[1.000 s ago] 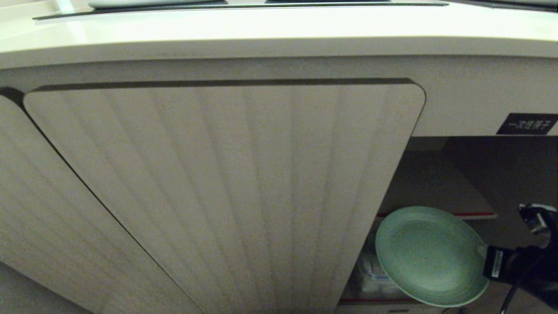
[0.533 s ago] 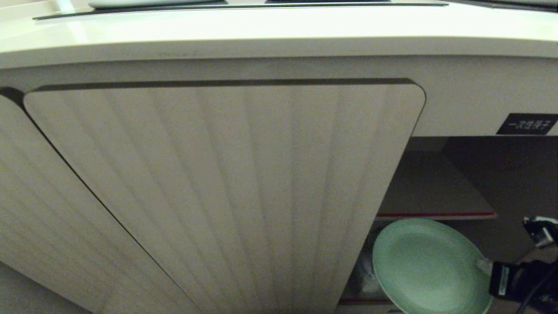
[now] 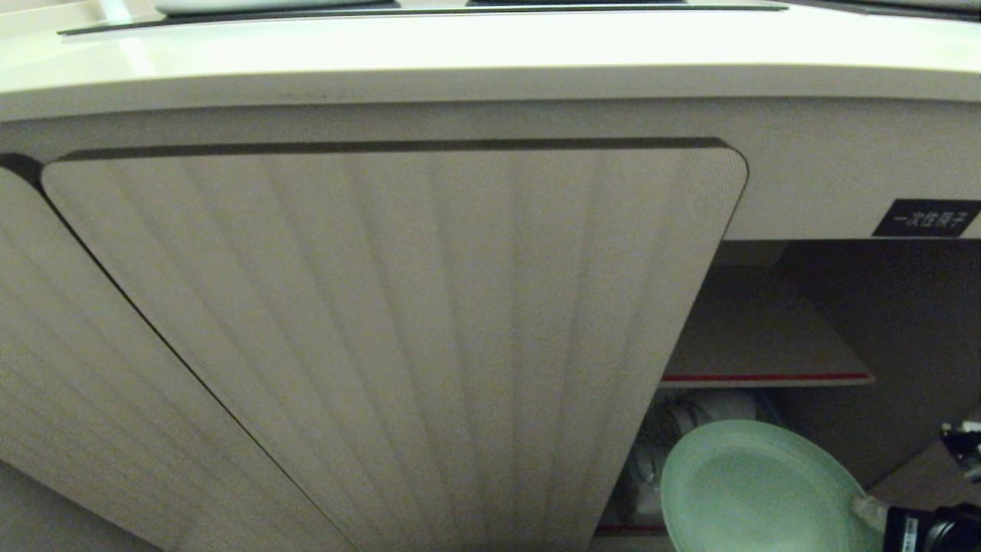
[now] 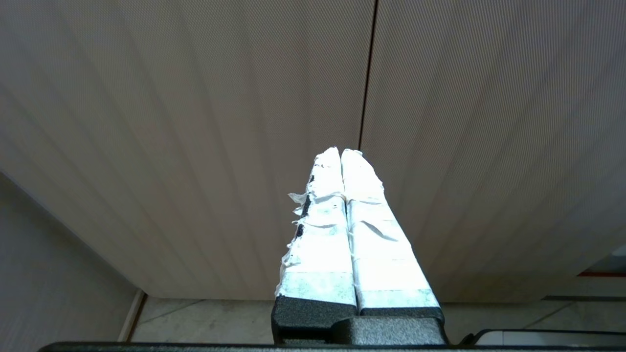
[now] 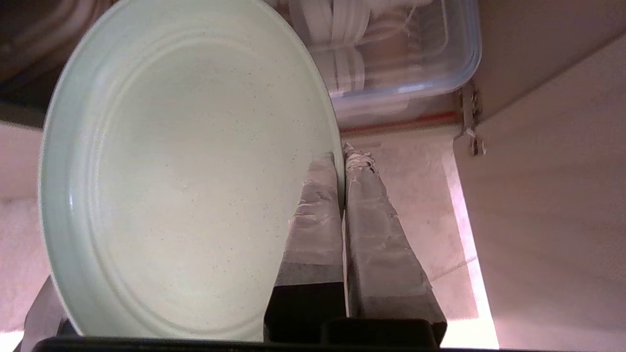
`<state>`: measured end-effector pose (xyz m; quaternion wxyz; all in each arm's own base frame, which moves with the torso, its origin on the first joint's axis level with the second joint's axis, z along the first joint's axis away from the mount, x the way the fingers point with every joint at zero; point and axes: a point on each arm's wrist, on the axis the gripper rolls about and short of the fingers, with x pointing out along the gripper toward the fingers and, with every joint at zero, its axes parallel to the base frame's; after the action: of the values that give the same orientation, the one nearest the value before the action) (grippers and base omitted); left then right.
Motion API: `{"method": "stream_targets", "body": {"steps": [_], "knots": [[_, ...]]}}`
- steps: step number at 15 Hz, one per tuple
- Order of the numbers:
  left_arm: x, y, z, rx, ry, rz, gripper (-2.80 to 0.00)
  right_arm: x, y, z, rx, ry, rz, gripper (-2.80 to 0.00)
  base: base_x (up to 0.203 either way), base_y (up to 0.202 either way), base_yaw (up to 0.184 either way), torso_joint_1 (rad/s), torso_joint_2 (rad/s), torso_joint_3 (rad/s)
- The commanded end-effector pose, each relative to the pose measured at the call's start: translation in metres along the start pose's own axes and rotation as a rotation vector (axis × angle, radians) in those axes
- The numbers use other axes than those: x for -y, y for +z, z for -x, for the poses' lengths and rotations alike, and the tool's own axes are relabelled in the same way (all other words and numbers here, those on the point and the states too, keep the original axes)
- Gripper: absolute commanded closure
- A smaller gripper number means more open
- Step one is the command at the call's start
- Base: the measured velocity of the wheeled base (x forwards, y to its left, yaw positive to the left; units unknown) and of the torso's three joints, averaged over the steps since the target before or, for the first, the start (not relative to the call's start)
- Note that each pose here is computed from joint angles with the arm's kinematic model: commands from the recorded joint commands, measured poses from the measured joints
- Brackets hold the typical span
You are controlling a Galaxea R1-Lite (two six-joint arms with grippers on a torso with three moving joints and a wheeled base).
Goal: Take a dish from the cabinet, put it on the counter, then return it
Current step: Place it on the table
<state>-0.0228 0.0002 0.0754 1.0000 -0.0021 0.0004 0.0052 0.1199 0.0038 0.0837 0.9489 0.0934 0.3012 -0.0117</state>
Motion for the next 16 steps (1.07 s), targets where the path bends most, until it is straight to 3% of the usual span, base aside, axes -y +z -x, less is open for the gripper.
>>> {"method": "stream_targets", "body": {"steps": [1,8,12,16], "knots": [[0.0,0.0,0.0,0.001,0.0,0.0,0.0,0.0,-0.002,0.006,0.012,0.019,-0.001,0.0,0.0,0.0,0.0,0.0,0.0,0.0],[0.0,0.0,0.0,0.001,0.0,0.0,0.0,0.0,-0.014,0.021,-0.052,0.082,0.007,0.0,0.0,0.0,0.0,0.0,0.0,0.0],[0.0,0.0,0.0,-0.001,0.0,0.0,0.0,-0.007,-0.025,0.033,-0.087,0.177,0.07,0.0,0.0,0.0,0.0,0.0,0.0,0.0],[0.0,0.0,0.0,0.001,0.0,0.0,0.0,-0.007,-0.033,0.039,-0.13,0.191,0.083,0.0,0.0,0.0,0.0,0.0,0.0,0.0]]}}
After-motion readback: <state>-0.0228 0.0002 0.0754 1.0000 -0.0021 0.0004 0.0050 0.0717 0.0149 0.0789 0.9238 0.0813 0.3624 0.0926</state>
